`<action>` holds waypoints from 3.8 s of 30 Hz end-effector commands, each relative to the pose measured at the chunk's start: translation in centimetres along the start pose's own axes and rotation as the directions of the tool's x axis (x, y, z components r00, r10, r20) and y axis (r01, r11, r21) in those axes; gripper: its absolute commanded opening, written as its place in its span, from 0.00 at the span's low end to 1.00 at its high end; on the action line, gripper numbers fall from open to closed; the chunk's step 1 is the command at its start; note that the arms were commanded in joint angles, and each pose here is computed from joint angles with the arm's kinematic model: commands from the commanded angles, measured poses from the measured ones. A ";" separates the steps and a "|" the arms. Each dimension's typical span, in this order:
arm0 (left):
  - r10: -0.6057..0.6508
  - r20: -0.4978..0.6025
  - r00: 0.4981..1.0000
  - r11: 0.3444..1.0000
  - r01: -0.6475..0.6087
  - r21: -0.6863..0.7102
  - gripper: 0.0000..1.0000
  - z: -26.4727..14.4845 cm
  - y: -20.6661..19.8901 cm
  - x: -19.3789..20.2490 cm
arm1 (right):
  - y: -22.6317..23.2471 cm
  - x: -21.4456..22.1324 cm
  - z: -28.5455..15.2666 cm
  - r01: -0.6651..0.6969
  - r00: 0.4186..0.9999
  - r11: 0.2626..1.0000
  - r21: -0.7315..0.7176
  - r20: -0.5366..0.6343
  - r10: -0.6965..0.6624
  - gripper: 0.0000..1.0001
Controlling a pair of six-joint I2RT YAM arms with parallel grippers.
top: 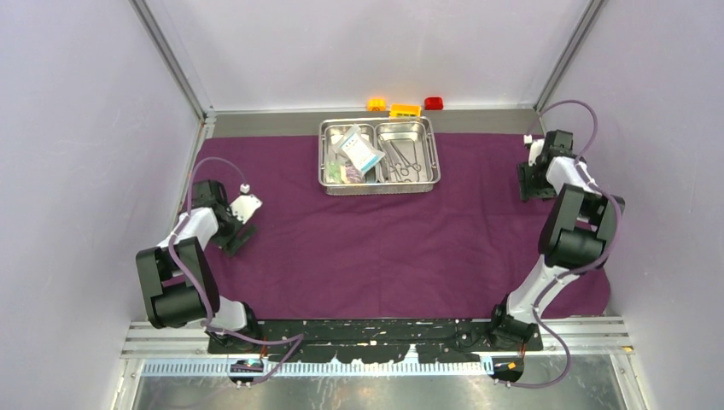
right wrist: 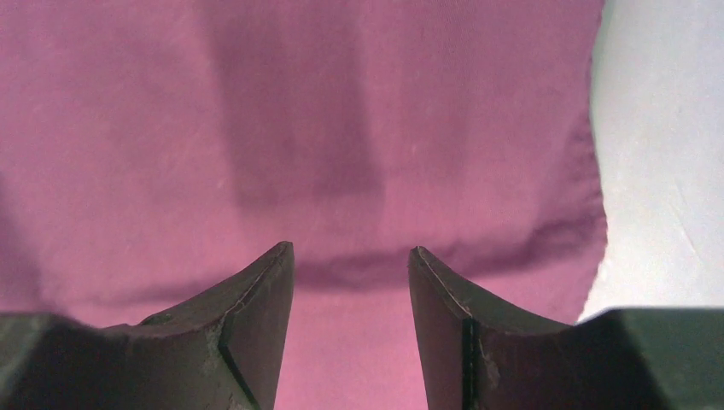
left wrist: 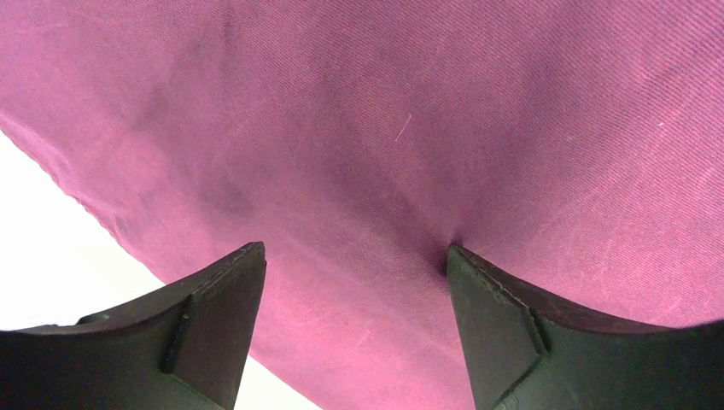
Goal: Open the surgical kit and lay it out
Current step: Smooth out the surgical kit at the center of the board.
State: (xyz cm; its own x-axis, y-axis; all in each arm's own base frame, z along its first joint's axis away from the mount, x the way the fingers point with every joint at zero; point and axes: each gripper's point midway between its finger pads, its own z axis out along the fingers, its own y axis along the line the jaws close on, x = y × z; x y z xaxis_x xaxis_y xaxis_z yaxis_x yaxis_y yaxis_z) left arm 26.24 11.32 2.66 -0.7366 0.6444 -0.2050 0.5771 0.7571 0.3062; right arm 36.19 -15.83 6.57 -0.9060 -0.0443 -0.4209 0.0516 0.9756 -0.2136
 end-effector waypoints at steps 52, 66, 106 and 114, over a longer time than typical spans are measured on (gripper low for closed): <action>0.023 -0.029 0.999 0.997 -0.021 0.073 0.81 -3.0 -1.0 1.2 | -2.6 23.9 -3.0 0.150 0.950 0.987 -0.053 -0.270 -0.159 0.53; 0.039 -0.036 0.999 0.997 -0.037 0.064 0.81 -3.1 -1.4 1.7 | -2.7 24.0 -5.1 0.120 0.957 0.992 -0.025 -0.263 -0.123 0.56; 0.043 -0.095 0.995 0.999 -0.040 0.034 0.81 -2.8 -0.9 2.8 | -9.4 31.6 -7.8 0.128 0.930 0.990 -0.062 -0.340 -0.142 0.52; 0.008 -0.064 0.998 1.000 -0.009 -0.011 0.82 -4.3 0.0 2.2 | -9.0 27.8 -9.4 0.055 0.975 0.993 -0.105 -0.210 -0.076 0.54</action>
State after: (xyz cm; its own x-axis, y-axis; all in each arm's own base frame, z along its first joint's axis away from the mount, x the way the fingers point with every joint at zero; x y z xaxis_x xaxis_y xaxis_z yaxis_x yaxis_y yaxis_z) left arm 22.38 11.77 4.29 -0.7455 0.6588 -0.1011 0.6170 0.7395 0.2691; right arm 4.83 -23.42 2.16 -0.9899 -0.0769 -0.1193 -0.0580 0.9862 -0.1549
